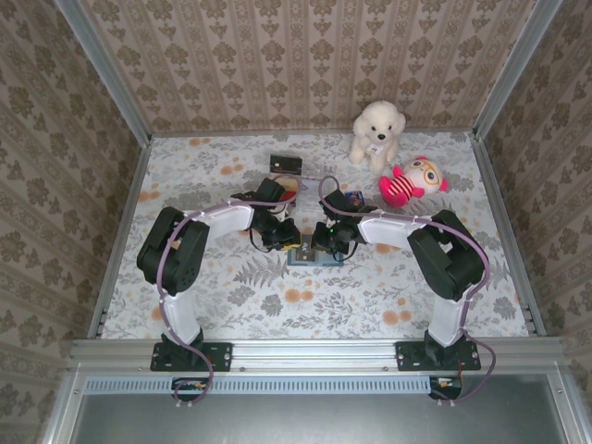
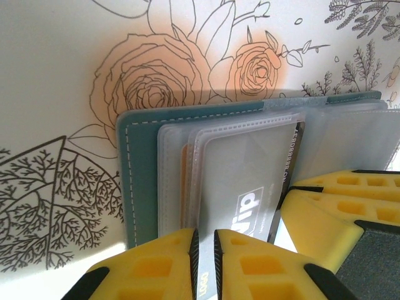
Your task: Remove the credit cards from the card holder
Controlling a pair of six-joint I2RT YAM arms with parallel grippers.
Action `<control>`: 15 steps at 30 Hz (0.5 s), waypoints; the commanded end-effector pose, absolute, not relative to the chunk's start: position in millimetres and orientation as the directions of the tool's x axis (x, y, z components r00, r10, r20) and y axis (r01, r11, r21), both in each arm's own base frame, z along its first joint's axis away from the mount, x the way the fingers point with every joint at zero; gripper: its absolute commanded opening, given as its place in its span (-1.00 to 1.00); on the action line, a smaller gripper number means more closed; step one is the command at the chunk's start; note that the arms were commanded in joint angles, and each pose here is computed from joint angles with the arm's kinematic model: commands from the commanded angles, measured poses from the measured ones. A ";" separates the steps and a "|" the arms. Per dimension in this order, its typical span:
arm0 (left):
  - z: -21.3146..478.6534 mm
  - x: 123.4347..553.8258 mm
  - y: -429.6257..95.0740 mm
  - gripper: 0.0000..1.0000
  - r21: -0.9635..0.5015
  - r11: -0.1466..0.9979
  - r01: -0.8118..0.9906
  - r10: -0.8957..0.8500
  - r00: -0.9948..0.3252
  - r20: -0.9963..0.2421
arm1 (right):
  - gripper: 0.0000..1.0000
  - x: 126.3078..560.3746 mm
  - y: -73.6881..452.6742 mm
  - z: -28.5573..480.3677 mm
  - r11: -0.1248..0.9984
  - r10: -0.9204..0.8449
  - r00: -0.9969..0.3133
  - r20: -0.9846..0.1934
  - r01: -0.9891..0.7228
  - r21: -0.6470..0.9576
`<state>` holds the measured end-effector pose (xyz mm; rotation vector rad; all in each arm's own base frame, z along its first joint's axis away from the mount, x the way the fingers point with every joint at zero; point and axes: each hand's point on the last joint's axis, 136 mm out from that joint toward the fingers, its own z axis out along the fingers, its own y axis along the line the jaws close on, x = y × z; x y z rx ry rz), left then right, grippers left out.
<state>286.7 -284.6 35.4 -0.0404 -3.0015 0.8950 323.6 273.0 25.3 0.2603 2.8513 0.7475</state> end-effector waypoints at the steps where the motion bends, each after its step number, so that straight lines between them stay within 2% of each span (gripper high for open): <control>1: 21.2 278.8 -277.1 -0.65 -0.504 0.864 0.023 0.046 -0.998 0.032 | -0.71 319.5 276.2 17.4 0.853 0.189 -0.977 -0.095 0.116 0.509; 15: 11.0 273.9 -271.9 -0.71 -0.467 0.884 0.026 0.054 -0.997 0.046 | -0.65 318.0 282.2 17.7 0.831 0.160 -0.984 -0.084 0.088 0.550</control>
